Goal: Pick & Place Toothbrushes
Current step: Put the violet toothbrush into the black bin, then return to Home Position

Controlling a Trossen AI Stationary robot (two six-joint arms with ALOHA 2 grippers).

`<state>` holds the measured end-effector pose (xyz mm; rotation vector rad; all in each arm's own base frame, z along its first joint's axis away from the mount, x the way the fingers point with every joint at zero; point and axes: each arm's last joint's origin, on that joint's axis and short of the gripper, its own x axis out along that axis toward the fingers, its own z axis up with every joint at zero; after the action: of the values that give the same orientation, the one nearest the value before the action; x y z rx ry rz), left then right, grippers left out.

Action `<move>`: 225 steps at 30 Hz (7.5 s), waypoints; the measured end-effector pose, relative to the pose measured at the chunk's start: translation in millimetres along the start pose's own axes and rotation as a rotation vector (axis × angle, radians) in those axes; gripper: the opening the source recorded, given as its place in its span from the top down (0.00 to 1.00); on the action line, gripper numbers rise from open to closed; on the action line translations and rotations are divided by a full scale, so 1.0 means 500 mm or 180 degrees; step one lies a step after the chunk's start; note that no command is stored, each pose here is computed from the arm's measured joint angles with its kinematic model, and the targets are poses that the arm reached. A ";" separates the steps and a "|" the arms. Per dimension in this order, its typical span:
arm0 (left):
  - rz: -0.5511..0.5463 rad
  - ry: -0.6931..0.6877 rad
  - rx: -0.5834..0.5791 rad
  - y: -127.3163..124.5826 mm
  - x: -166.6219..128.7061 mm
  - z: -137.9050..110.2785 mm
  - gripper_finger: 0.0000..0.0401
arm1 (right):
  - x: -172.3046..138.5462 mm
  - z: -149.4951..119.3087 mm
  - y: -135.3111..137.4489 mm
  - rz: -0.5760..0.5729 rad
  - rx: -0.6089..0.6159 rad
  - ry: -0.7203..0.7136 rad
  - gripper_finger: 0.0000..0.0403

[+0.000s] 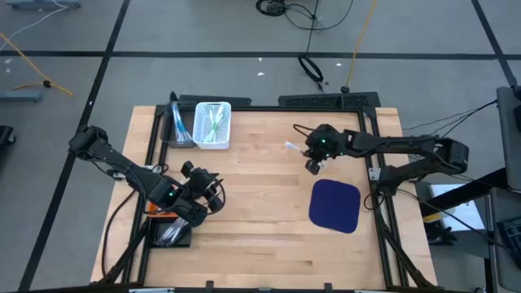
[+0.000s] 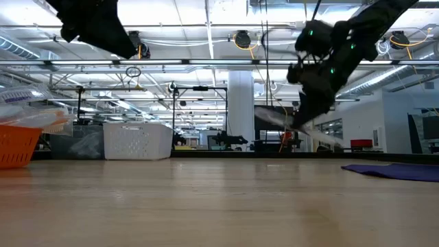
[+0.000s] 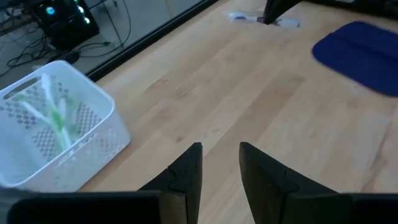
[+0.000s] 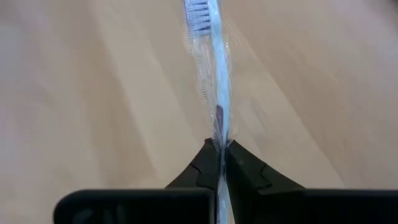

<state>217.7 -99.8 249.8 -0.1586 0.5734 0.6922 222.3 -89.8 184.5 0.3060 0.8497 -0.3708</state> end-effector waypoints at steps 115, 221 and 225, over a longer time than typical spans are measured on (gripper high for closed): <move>-0.2422 -0.1941 0.0438 -0.171 0.154 0.127 0.99 | -0.107 0.045 0.350 0.2019 -0.1472 -0.3251 0.90; -0.0488 0.2039 0.0240 0.044 -0.200 -0.178 0.78 | -0.098 0.041 0.348 0.1968 -0.1505 -0.3103 0.61; -0.0797 0.0961 0.0316 0.065 -0.217 -0.120 0.78 | -0.095 0.041 0.346 0.1937 -0.1514 -0.3044 0.61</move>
<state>102.5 -154.9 260.6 -0.2400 0.8591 0.3968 282.5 65.6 253.8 -0.0810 -0.1304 0.2644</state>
